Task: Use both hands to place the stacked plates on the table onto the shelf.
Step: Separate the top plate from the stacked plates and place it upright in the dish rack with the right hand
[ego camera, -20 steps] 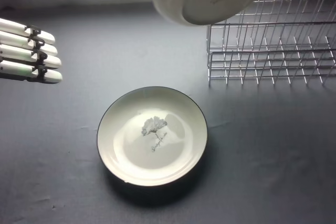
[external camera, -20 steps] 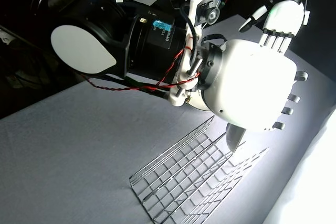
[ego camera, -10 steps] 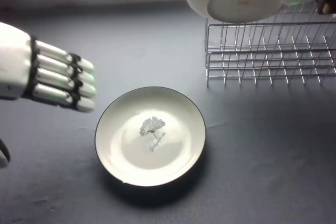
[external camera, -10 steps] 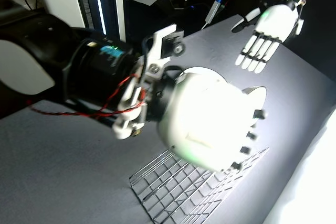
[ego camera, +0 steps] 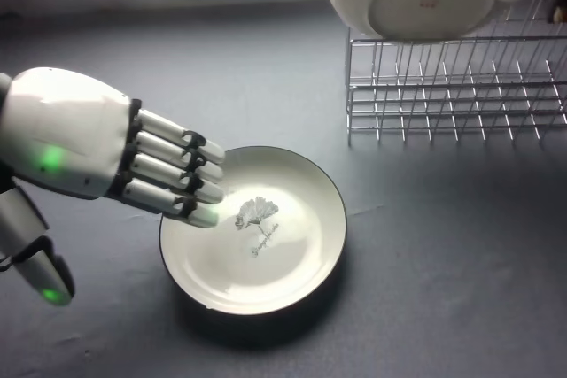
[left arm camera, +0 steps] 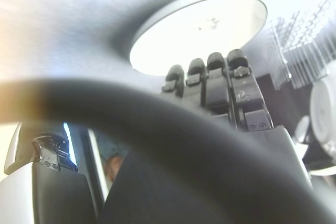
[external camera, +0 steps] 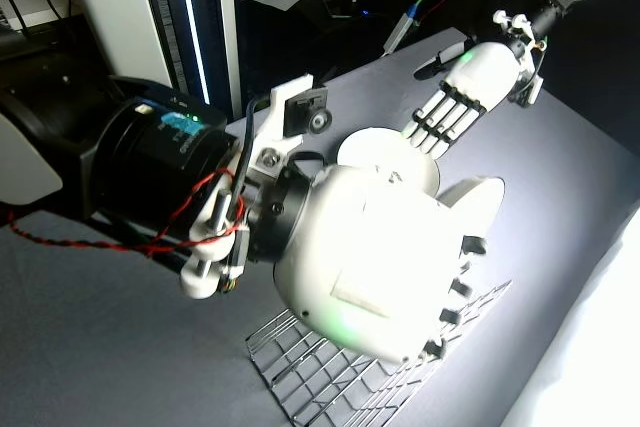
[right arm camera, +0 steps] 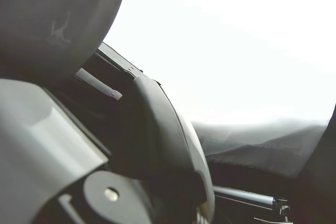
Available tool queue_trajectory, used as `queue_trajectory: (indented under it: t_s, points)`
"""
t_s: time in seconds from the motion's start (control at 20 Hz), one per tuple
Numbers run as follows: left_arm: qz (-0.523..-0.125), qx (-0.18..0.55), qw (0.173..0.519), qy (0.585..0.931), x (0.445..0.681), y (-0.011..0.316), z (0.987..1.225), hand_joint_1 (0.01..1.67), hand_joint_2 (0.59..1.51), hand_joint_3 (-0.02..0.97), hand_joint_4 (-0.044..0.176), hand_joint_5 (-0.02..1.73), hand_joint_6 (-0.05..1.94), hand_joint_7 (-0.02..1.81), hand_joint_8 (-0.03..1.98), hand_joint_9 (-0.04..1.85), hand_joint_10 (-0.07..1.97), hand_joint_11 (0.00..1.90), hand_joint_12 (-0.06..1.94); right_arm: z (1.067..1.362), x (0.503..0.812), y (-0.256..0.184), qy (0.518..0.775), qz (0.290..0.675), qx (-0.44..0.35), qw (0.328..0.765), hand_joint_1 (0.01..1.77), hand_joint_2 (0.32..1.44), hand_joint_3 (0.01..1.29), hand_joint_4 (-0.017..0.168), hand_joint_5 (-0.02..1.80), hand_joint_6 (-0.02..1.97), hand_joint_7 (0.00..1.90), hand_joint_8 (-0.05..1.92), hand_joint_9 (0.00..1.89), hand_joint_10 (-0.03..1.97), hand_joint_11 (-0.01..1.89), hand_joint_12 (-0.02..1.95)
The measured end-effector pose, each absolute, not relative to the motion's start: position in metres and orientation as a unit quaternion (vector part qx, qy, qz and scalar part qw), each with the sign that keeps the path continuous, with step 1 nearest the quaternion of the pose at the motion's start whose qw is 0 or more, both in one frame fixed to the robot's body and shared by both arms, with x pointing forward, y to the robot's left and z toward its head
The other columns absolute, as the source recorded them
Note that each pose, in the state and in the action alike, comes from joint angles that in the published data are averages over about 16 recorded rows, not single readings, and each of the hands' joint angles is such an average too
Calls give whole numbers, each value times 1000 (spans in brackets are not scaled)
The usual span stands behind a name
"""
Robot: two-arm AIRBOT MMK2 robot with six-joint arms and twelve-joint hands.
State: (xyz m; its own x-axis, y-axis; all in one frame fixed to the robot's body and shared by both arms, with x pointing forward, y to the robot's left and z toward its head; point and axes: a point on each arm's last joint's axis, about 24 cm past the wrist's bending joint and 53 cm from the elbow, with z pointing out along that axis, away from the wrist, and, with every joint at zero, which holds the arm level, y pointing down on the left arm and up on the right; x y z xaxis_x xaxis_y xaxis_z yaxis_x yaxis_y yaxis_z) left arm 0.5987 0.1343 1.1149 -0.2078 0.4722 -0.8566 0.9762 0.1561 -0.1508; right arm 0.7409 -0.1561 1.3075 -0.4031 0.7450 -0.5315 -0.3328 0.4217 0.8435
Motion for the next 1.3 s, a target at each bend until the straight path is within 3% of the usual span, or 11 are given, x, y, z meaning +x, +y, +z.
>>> queue_trajectory:
  t_s: [0.2,0.35,0.5,1.0,1.15,1.3]
  points:
    - [-375,538,332,678,601,128,1108,14,1009,10,3,19,19,20,3,17,10,15,7,1312,744,-157,659,511,151,531,1399,955,11,-7,1011,808,1137,672,1079,897,939,986]
    - [-374,541,330,678,603,128,1104,14,1008,11,3,19,19,20,3,17,9,15,7,1312,746,-160,661,505,148,535,1369,975,11,-6,985,862,1114,699,1062,769,902,981]
    - [-371,545,326,678,604,131,1100,14,1006,10,3,19,19,19,3,17,9,15,7,1309,747,-165,663,497,146,540,1325,1000,11,-6,941,852,1070,596,1031,617,826,992]
    - [-364,562,310,675,599,142,1086,14,999,11,1,18,18,15,3,17,9,15,7,1281,745,-186,687,456,125,552,1158,1029,14,-5,717,353,816,180,803,72,413,1064]
    - [-362,568,306,673,597,144,1082,14,998,11,1,16,17,14,4,17,9,15,7,1277,743,-187,689,450,112,556,1105,1020,14,-5,635,150,713,33,702,32,288,1095]
    - [-361,572,302,672,595,145,1078,14,998,11,0,10,15,14,4,17,9,15,6,1281,739,-180,687,448,81,567,1042,1009,14,-5,540,12,601,16,584,16,192,1061]
